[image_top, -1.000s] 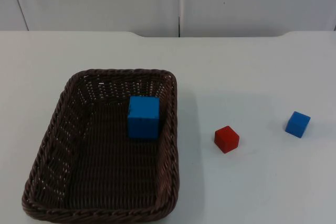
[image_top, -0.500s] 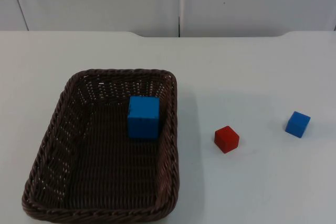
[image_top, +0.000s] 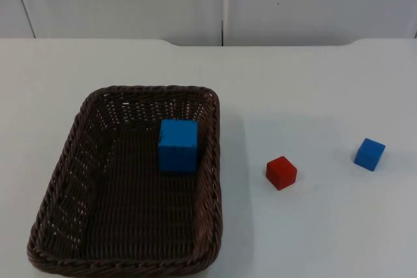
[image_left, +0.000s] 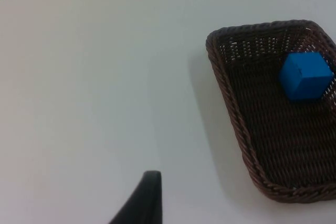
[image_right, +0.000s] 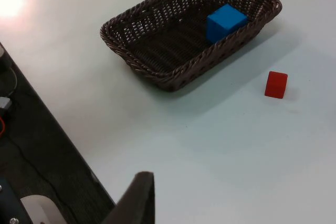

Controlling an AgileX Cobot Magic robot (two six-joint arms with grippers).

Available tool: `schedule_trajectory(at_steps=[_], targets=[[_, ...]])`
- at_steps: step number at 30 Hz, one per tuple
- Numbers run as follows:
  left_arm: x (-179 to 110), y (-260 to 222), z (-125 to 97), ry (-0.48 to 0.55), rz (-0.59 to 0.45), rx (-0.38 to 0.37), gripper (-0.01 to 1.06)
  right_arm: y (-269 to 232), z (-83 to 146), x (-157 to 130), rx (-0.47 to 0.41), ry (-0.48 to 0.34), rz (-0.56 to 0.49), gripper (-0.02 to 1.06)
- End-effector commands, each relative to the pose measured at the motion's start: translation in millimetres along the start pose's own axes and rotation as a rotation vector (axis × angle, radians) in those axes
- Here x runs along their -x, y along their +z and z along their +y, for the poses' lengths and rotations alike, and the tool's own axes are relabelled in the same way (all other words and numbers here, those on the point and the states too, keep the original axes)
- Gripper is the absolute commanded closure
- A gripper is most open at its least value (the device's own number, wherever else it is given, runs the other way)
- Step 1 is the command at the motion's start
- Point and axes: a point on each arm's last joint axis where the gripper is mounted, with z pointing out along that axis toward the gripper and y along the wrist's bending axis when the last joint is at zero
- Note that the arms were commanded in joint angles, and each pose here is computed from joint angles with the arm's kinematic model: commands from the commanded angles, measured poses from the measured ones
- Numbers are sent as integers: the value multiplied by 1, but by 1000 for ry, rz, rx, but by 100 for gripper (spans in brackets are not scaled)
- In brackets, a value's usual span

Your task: Pick up the basket with the left hand and place the largest block into the basket with the right hand.

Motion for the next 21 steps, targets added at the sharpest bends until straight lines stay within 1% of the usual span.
schedule_trajectory(at_steps=[1,13,15,17,18,21], targets=[[0,0,-1,0,-11,-11,0,0,0,0,-3,-5,-9,-1],[0,0,-1,0,-11,-11,0,0,0,0,-7,-3,-9,-1],[0,0,-1,0,-11,-11,0,0,0,0,-29,8,-9,-1],[0,0,-1,0,-11,-11,0,0,1,0,-71,30,-9,-1],[0,0,-1,0,-11,-11,0,0,1,0,-71,30,-9,-1],[0,0,-1,0,-11,-11,0,0,1,0,-152,73,-10,-1]])
